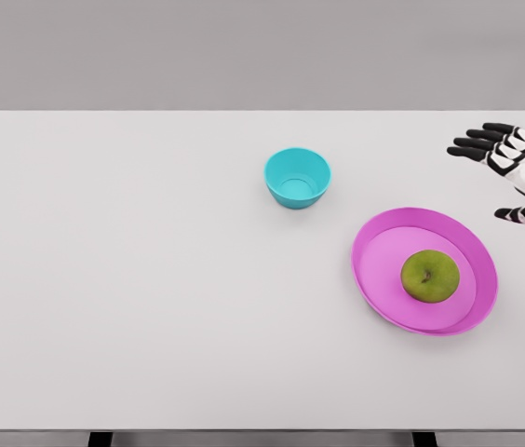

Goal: Put the apple from the pink plate into the blue bowl with your right arm

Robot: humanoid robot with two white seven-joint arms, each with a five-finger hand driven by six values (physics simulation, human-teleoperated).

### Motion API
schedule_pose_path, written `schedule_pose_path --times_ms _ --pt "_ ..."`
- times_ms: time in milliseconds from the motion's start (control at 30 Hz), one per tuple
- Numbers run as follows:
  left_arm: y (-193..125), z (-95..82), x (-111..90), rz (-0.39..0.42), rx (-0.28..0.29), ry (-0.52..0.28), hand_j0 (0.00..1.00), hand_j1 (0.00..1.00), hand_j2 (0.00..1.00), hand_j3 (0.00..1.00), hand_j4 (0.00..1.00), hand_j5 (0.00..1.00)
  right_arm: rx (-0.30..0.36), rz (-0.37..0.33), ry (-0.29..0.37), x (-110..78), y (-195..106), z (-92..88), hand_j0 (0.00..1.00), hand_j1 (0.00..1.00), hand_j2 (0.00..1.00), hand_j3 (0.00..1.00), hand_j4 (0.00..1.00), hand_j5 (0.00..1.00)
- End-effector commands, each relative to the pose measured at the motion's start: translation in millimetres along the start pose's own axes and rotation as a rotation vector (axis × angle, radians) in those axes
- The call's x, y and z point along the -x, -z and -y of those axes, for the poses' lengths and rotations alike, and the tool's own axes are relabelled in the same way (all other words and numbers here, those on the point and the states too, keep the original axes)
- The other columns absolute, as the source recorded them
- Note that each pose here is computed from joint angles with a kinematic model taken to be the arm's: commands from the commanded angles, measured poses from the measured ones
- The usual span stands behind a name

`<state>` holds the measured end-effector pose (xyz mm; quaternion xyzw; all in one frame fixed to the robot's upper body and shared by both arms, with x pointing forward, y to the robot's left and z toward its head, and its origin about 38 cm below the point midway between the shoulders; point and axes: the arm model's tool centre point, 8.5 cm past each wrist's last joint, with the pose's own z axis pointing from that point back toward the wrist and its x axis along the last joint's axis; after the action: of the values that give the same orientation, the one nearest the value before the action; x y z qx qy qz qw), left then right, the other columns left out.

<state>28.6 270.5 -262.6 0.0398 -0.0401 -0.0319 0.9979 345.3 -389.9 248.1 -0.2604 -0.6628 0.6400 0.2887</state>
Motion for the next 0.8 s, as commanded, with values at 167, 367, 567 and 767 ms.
schedule_pose_path --times_ms 167,367,567,767 --pt "0.0 -0.1 -0.1 0.001 -0.001 0.000 1.00 1.00 1.00 1.00 1.00 1.00 -0.034 -0.037 0.020 9.0 -9.8 -10.2 1.00 1.00 1.00 1.00 1.00 1.00" --pt "0.0 0.0 -0.1 0.001 0.000 0.000 1.00 1.00 1.00 1.00 1.00 1.00 -0.449 0.033 -0.022 -9.5 -7.7 -12.1 1.00 1.00 1.00 1.00 1.00 1.00" --pt "0.0 -0.1 -0.1 0.001 -0.001 0.000 1.00 1.00 1.00 1.00 1.00 1.00 -0.501 0.055 0.002 -14.5 -5.1 -24.4 1.00 1.00 1.00 1.00 1.00 1.00" --pt "0.0 -0.1 0.0 0.000 -0.001 0.000 1.00 1.00 1.00 1.00 1.00 1.00 -0.556 0.152 0.031 -33.5 16.2 -50.1 1.00 1.00 1.00 1.00 1.00 1.00"
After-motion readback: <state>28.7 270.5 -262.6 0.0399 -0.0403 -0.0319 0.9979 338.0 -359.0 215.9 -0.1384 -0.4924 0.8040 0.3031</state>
